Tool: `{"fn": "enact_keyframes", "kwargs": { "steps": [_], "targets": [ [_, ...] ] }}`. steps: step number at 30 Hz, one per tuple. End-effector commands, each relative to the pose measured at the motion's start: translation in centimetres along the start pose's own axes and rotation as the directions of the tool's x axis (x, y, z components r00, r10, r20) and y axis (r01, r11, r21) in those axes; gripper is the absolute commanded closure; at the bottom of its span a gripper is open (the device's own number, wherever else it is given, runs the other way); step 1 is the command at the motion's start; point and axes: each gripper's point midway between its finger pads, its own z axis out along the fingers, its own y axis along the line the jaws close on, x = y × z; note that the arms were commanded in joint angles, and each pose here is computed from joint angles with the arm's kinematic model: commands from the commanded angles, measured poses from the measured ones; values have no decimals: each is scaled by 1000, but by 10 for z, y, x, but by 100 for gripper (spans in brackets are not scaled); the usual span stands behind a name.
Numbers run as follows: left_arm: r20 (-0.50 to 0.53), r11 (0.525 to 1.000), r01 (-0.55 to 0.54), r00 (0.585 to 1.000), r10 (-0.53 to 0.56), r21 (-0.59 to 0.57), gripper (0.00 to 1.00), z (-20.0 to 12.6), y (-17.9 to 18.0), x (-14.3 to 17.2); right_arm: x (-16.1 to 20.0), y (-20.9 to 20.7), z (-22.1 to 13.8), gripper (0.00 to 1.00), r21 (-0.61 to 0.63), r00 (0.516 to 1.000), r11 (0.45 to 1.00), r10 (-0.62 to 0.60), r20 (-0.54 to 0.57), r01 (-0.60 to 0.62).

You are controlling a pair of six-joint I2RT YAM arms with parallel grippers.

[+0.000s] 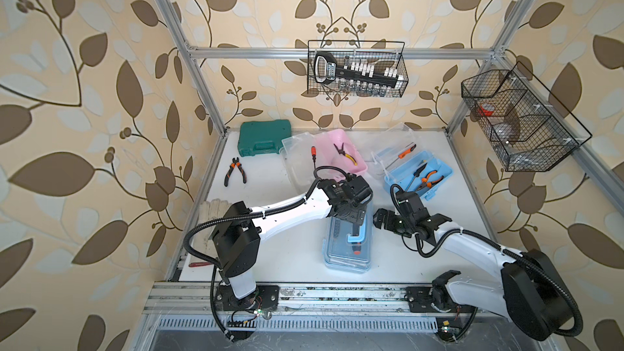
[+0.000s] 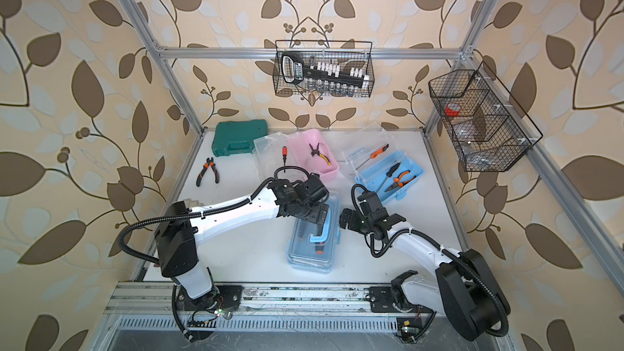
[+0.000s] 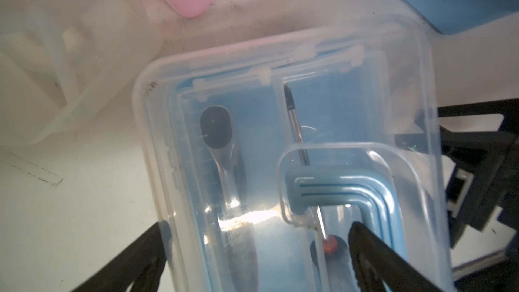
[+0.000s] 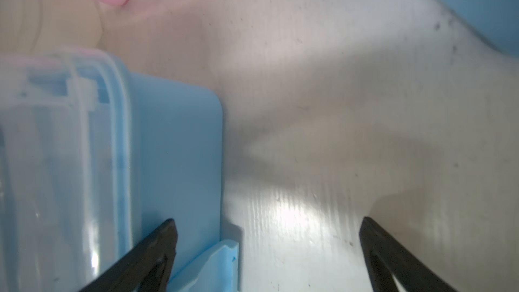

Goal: Close toolboxes
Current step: Move the toolbox to the center of the board, then fasten the toolbox latch on the toolbox.

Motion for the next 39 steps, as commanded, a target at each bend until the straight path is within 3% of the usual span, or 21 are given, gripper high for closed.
{"fn": "enact_keyframes", "kwargs": {
  "steps": [1,6,11,18,28,36,39],
  "targets": [
    [-85,995,-52,995,45,-82,1,23,20,13,-40,63,-9,1,-206,995,977,-36,95,55],
    [-86,994,-32,996,23,-107,1,28,32,4,-51,73,-1,1,-215,992,972,-78,100,98],
    [-83,994,-39,996,31,-103,1,24,32,0,-48,58,-4,1,-164,986,978,-109,127,129],
    [-52,997,-53,997,50,-55,1,6,26,-6,-27,24,-24,1,-92,976,986,-123,178,141],
    [-33,997,-75,997,74,-29,1,-11,21,-4,1,4,-50,3,-142,929,972,-126,347,185],
    [-31,994,-105,994,104,-19,1,-18,15,2,12,3,-50,4,-95,903,975,-148,402,203],
    [-24,994,-107,994,107,-8,1,-19,14,4,22,0,-42,3,-94,922,984,-106,371,151]
  ]
}}
